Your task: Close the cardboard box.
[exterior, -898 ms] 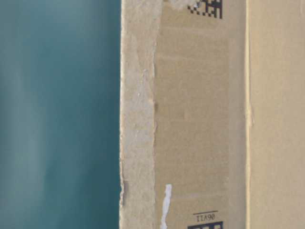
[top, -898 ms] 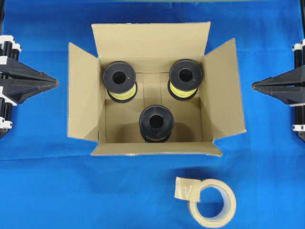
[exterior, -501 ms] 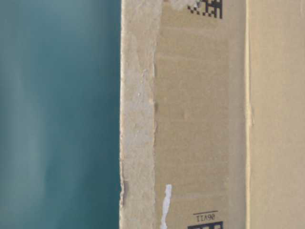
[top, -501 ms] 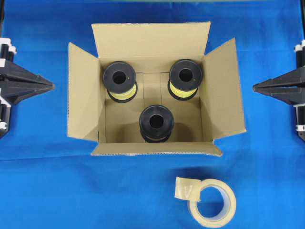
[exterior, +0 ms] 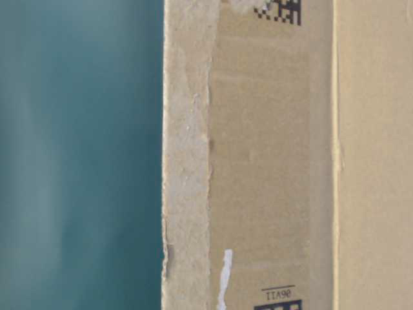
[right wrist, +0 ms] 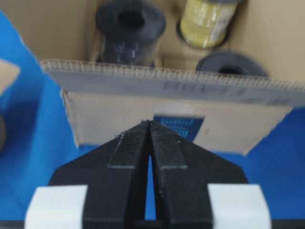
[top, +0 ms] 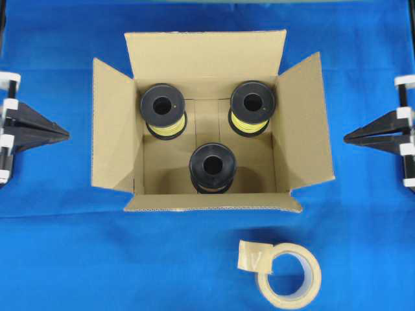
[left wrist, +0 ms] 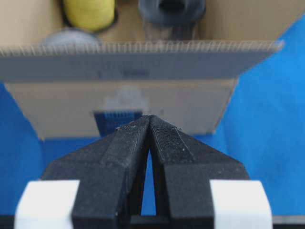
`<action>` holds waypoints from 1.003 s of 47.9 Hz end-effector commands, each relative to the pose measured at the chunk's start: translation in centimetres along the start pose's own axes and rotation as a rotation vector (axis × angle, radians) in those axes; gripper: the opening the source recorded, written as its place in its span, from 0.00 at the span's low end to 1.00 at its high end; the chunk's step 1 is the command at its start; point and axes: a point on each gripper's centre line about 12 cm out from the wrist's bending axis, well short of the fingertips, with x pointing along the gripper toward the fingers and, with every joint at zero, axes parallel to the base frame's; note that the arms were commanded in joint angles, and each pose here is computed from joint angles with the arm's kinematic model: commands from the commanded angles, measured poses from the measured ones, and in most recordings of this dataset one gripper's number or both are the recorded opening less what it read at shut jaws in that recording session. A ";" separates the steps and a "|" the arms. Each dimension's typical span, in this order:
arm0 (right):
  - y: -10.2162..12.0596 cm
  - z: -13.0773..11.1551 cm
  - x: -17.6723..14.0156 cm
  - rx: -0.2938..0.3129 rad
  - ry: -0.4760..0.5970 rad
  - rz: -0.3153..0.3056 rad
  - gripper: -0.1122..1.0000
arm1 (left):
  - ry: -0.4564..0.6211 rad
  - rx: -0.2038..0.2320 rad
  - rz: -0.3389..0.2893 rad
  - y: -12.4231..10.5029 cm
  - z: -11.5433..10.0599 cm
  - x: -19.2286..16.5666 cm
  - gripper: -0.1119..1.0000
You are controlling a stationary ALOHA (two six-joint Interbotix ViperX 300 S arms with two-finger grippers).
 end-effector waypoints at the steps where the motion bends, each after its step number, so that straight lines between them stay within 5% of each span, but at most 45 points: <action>1: -0.1 -0.5 0.9 0.008 0.014 -0.003 0.10 | 0.012 -0.003 0.004 0.1 -0.2 0.7 0.10; 18: -0.3 -2.0 3.1 0.015 0.035 -0.012 0.10 | 0.012 -0.003 0.008 0.2 -1.5 2.5 0.10; 48: -0.9 3.2 6.5 0.033 -0.162 -0.036 0.10 | -0.109 0.043 0.018 0.3 2.7 8.7 0.10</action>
